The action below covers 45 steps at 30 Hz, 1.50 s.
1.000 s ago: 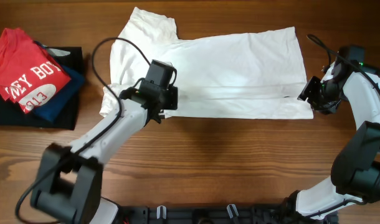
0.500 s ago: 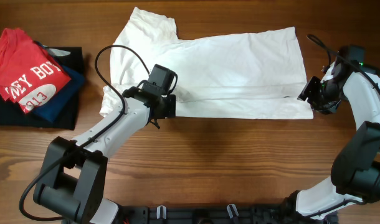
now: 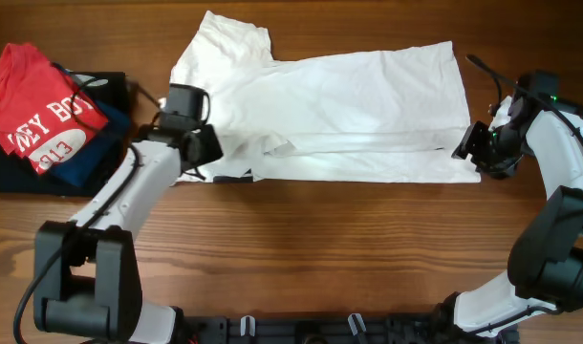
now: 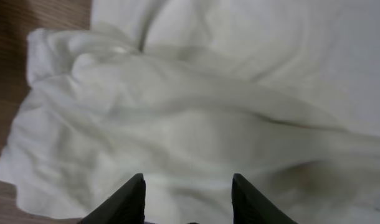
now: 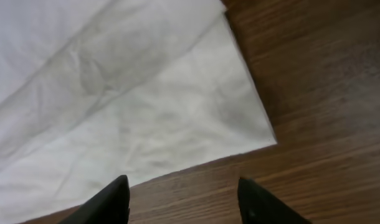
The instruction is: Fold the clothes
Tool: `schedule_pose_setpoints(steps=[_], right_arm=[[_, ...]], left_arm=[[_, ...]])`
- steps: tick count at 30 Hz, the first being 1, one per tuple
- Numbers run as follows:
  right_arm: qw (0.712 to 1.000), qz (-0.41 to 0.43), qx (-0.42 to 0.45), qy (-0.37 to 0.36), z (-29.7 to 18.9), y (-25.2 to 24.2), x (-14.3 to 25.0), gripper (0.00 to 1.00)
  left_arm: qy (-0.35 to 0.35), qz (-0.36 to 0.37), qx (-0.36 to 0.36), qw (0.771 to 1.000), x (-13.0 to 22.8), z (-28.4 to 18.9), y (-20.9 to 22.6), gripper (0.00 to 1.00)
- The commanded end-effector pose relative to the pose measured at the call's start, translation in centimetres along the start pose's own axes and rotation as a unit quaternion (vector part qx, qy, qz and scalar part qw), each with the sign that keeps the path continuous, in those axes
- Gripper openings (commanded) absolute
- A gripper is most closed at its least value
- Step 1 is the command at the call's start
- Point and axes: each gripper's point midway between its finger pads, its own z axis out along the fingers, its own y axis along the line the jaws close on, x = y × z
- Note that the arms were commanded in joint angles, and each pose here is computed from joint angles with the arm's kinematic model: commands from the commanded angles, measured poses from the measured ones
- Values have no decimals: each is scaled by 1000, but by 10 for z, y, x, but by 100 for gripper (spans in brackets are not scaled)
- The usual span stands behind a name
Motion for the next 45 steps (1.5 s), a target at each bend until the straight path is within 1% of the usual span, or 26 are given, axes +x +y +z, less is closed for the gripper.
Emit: schedule_pose_setpoints(steps=[1,3,5,8,13,20,22,25,28,30,32,33,38,39,40,42,43,45], right_arm=[[998,41,49,24,19,-20,15,59],[997,42,52,27,25,-23,19,60],[997,48,63,22,29,-28,19,64],[996,47,72,7,32,-31,14,70],[997,46,68,-10,34,-30,6,72],[997,45,64,-17,40,-30,6,75],[997,44,64,-17,43,-31,8,75],[997,44,63,-21,43,-31,6,70],[997,44,62,-25,43,-30,4,69],[997,44,62,-24,44,-30,4,69],[997,44,62,-24,45,-31,6,70],[997,44,62,-24,47,-31,6,70],[997,44,62,-22,61,-35,16,69],[997,44,62,-23,63,-36,17,66],[997,44,62,-24,64,-36,17,60],[997,44,62,-24,64,-36,18,33],[997,45,62,-24,64,-36,18,17],[997,47,62,-24,64,-36,18,4]], left_arm=[[31,-27,-12,999,8,10,16,50],[38,-35,-18,998,9,11,24,56],[41,-41,-22,998,9,11,29,60],[49,-49,-29,997,11,12,37,61],[66,-56,-39,995,25,24,46,62],[92,-55,-51,993,37,37,51,62],[92,-54,-54,993,37,37,52,62],[95,-53,-61,992,39,37,54,61],[115,-53,-71,989,49,34,58,61],[122,-56,-72,988,53,33,59,64],[125,-56,-73,988,54,33,59,71],[126,-55,-74,988,54,32,60,72],[132,-55,-76,987,57,32,61,73],[132,-55,-77,987,57,31,61,73],[133,-55,-77,987,58,31,61,73],[133,-55,-77,987,58,31,61,73],[133,-55,-77,987,58,31,61,73],[134,-55,-78,986,58,31,61,73]])
